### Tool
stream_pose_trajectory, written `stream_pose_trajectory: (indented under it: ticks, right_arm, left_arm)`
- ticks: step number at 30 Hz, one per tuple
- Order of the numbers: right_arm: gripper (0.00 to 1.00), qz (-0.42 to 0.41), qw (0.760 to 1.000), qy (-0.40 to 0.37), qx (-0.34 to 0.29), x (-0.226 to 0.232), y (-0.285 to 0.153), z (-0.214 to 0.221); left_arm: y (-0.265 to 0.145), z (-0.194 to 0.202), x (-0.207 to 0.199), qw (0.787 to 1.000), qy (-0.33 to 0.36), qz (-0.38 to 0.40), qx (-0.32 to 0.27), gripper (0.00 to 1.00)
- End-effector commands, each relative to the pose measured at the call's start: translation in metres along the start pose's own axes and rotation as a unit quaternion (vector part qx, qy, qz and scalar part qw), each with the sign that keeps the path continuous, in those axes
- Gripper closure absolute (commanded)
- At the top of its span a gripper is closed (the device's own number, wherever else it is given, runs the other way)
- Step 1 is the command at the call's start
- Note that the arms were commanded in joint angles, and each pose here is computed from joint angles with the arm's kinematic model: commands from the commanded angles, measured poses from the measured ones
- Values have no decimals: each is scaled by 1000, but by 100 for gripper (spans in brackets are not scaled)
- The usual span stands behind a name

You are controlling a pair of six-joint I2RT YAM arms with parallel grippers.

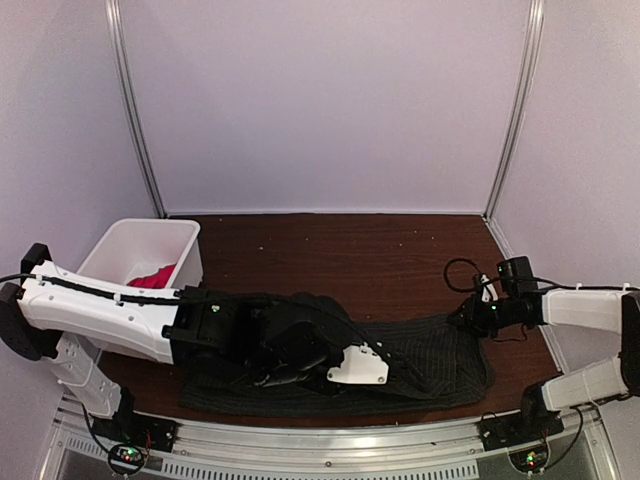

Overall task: Fold and stack the mixed laundry pile
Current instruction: Fold the 1/3-folded shirt at the center of the board.

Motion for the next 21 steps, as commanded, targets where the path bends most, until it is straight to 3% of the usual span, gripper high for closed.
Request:
stream_pose_trajectory:
  ticks: [1, 5, 13, 21]
  right_arm:
    - [70, -35, 999, -3, 7, 2, 8, -1]
    - [100, -32, 999, -10, 0, 6, 7, -8]
    - [100, 7, 996, -7, -90, 4, -15, -31]
    - [100, 0, 997, 8, -74, -8, 4, -30]
  left_arm:
    - [0, -6, 4, 1000, -11, -7, -13, 100]
    - [-2, -5, 7, 1000, -13, -16, -10, 100]
    - [-20, -5, 23, 999, -24, -21, -3, 100]
    - [-20, -15, 10, 993, -31, 113, 25, 100]
Point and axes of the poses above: each gripper's point midway between its finger pads, its own y axis out along the fingers, its own x axis along the line the jaws close on, z = x × y, the point moved 9 cm from there along -y, back along the fingers, and after that the axes turned 3 degrees about y, right-handed, at the moved point
